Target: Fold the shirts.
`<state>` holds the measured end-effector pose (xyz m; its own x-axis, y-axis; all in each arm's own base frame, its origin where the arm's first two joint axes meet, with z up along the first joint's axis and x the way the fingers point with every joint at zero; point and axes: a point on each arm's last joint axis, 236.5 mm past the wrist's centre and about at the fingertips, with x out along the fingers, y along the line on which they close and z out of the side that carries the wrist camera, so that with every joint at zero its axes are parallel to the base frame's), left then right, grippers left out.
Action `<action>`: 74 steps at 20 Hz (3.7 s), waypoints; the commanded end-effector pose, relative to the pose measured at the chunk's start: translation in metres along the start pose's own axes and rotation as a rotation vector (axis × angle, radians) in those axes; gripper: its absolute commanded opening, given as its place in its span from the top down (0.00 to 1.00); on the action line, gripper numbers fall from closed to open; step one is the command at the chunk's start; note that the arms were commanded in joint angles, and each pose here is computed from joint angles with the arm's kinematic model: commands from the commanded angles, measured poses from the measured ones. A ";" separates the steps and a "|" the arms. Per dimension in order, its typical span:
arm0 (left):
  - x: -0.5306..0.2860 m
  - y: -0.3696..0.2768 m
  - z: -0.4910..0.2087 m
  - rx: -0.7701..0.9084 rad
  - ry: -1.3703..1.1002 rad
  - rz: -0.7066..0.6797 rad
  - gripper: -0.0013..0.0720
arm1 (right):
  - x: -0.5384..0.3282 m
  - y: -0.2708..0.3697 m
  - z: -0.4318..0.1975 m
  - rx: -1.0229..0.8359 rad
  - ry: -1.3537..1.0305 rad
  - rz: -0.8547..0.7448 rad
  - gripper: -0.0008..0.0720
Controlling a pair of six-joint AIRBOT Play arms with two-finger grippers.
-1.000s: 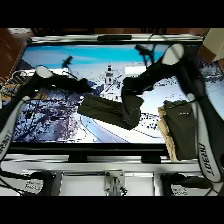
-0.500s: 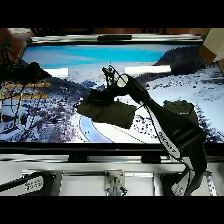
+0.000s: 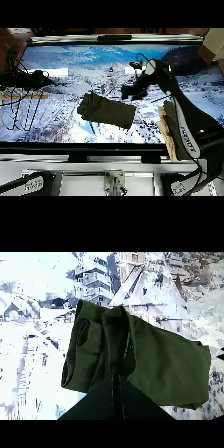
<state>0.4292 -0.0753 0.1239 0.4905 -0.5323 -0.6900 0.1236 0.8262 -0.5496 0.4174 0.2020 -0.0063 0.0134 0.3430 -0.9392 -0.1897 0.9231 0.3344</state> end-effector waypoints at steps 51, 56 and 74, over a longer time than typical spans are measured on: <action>0.041 -0.045 -0.049 0.134 0.135 -0.074 0.94 | -0.211 -0.207 -0.262 0.715 -0.033 -0.285 0.90; 0.041 -0.045 -0.049 0.134 0.136 -0.074 0.94 | -0.134 -0.224 -0.330 0.744 0.176 -0.358 0.90; -0.025 0.002 -0.004 0.345 0.139 0.619 0.11 | -0.170 -0.072 -0.017 0.156 -0.537 -0.199 0.24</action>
<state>0.4220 -0.0666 0.1436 0.4974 -0.0273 -0.8671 0.1840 0.9801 0.0746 0.4079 -0.0130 0.1839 0.7011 0.0022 -0.7131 0.1106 0.9876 0.1117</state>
